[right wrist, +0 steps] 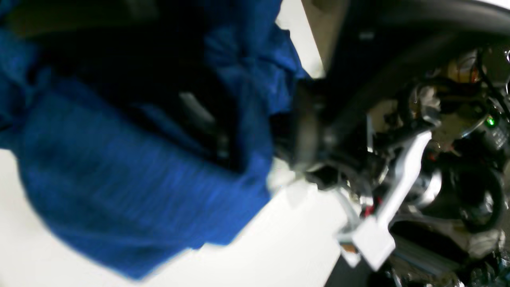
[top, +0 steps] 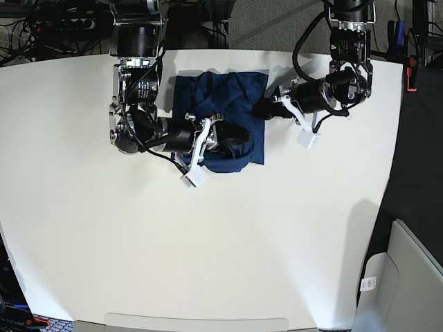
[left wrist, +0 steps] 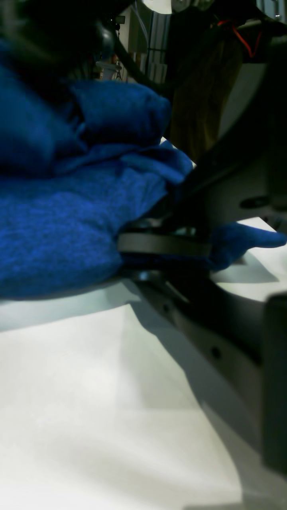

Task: Fold the T-shirt properly
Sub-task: 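Fold the strip end over toward the left gripper with the right gripper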

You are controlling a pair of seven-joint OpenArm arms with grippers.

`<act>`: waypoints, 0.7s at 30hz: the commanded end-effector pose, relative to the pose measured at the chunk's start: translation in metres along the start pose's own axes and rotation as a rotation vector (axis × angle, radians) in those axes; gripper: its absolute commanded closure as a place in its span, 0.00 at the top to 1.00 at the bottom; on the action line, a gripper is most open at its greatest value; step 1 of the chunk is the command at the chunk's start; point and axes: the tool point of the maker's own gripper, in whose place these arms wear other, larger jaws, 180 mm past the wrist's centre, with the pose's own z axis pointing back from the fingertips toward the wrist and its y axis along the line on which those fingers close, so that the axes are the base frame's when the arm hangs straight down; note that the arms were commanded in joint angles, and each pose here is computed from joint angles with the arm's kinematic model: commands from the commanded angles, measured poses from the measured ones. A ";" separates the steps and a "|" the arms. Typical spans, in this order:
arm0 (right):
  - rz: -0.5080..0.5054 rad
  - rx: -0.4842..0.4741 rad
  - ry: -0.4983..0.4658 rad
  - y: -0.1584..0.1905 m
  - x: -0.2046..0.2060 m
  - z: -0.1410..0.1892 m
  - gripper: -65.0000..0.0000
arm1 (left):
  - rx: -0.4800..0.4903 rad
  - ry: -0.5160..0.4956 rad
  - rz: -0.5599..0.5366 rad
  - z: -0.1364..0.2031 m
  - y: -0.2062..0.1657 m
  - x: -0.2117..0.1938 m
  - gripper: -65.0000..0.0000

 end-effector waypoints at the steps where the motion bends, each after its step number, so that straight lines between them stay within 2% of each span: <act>1: 0.036 0.020 -0.051 0.007 0.019 0.003 0.47 | -0.006 -0.011 -0.021 0.003 -0.004 0.007 0.01; 7: 0.043 0.113 -0.154 0.022 0.039 0.021 0.46 | -0.006 -0.017 -0.022 0.003 -0.004 0.008 0.01; 16: 0.139 -0.091 -0.022 -0.021 -0.008 0.101 0.46 | 0.002 -0.024 -0.026 0.005 -0.002 0.012 0.01; 21: 0.164 -0.130 0.029 -0.021 -0.025 0.115 0.46 | -0.006 -0.021 -0.025 0.003 -0.004 0.010 0.01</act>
